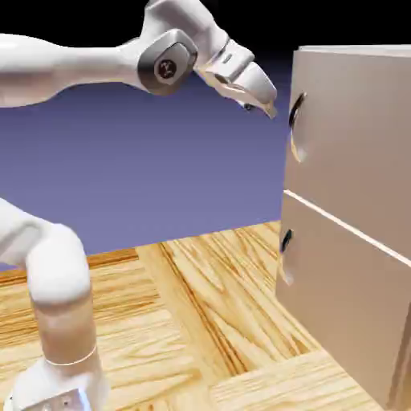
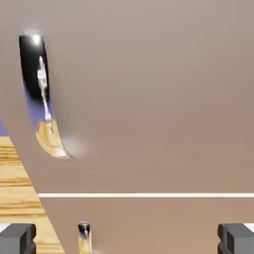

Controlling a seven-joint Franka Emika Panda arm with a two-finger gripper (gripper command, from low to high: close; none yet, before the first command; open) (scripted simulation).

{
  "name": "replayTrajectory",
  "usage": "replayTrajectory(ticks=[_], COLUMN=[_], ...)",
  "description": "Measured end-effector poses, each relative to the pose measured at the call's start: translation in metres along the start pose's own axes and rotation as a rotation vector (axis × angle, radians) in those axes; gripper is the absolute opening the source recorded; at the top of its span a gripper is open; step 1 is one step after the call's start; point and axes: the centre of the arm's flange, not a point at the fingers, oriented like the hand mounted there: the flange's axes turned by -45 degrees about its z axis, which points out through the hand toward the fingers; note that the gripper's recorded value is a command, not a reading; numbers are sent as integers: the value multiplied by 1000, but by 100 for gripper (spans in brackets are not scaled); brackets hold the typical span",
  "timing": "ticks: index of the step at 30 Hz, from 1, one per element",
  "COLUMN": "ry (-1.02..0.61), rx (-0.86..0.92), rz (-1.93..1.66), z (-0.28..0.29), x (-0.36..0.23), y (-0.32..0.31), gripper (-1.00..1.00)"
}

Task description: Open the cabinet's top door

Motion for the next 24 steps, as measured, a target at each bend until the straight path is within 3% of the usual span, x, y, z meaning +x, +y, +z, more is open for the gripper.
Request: replayTrajectory(ticks=[24], ry=[136], rx=[485], rz=[998], z=[4], x=[10], y=[-49], gripper=[100])
